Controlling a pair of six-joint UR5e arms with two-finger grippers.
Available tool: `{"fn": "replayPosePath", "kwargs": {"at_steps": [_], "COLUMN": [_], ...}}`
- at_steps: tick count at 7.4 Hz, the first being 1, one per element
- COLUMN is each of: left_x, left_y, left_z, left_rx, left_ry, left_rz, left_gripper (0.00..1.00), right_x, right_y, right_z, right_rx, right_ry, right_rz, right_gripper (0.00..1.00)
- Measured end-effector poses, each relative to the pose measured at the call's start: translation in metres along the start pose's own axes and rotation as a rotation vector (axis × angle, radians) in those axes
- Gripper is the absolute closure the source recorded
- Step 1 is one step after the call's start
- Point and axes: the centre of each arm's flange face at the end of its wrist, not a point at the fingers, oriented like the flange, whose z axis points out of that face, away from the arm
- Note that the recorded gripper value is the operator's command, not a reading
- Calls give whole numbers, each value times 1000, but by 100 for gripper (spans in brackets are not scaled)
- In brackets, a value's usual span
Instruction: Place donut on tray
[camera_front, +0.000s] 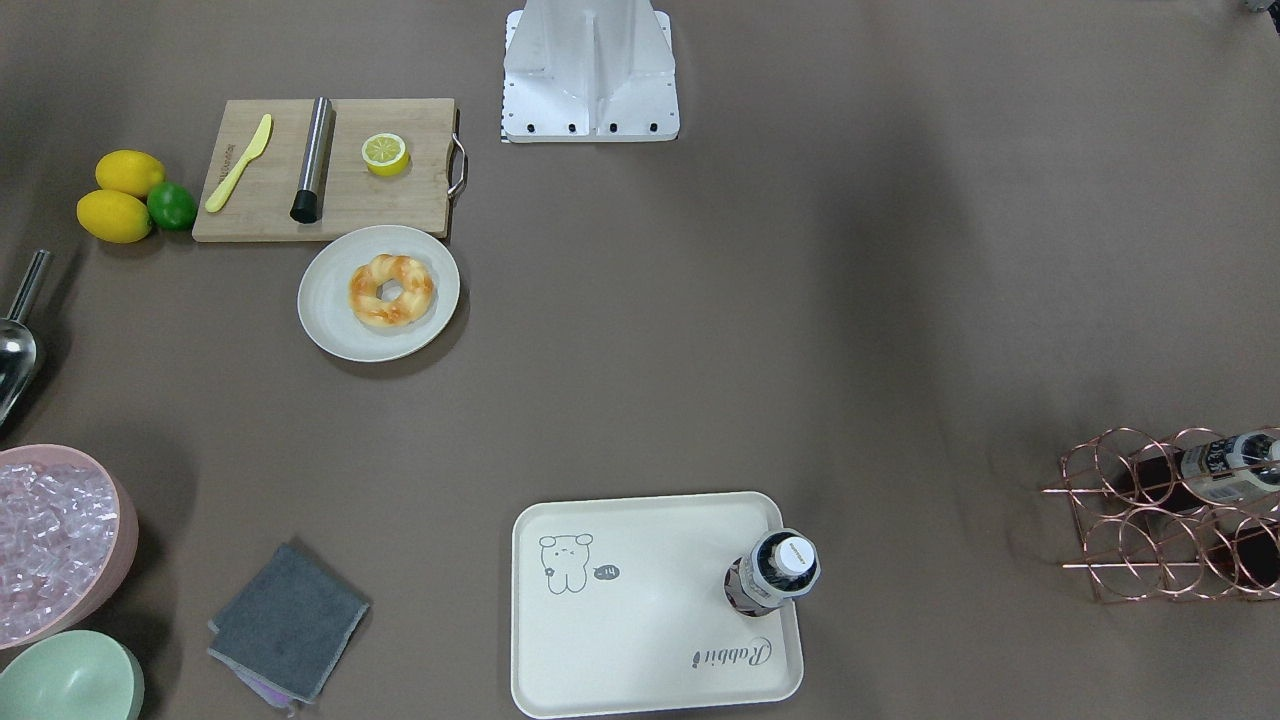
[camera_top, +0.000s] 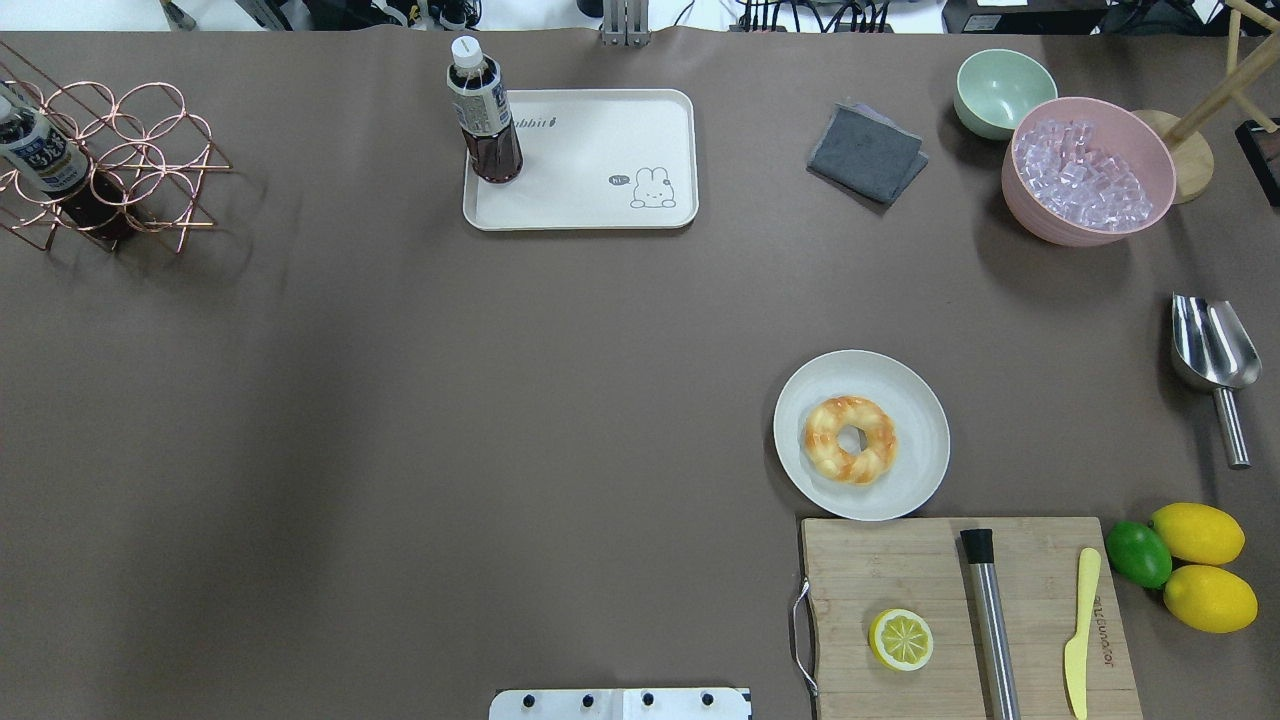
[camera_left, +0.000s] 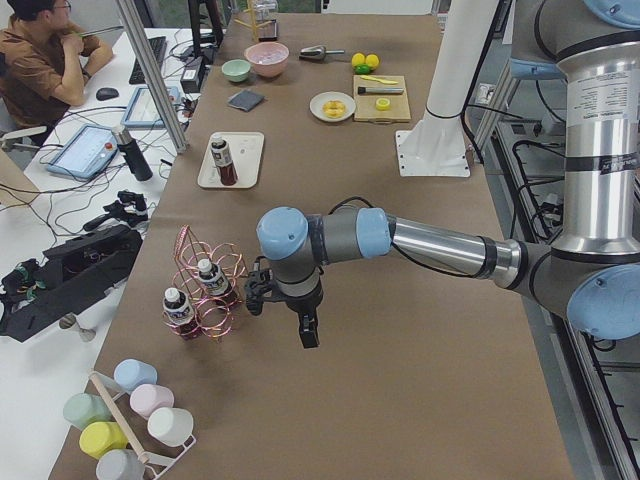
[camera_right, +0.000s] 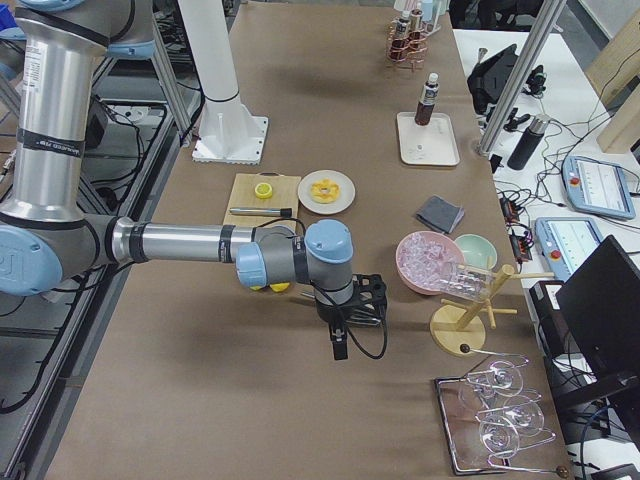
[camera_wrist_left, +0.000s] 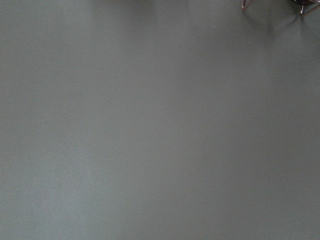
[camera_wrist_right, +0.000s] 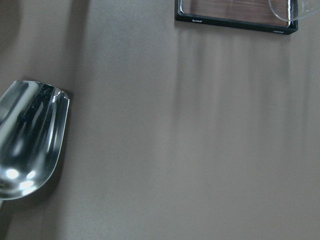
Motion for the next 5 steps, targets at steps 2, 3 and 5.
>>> {"fn": "replayPosePath", "kwargs": {"at_steps": [2, 3, 5], "left_x": [-1, -2, -3], "left_y": [1, 0, 0], "left_z": [1, 2, 4], "left_rx": [-2, -4, -7], "left_ry": [1, 1, 1], "left_rz": [-1, -3, -6], "left_gripper": [2, 2, 2], "right_x": [-1, -2, -3], "right_y": [0, 0, 0], "right_z": [4, 5, 7], "right_rx": [-9, -11, -15], "right_ry": [4, -1, -4], "right_rz": [-3, -4, -4], "right_gripper": [3, 5, 5]}}
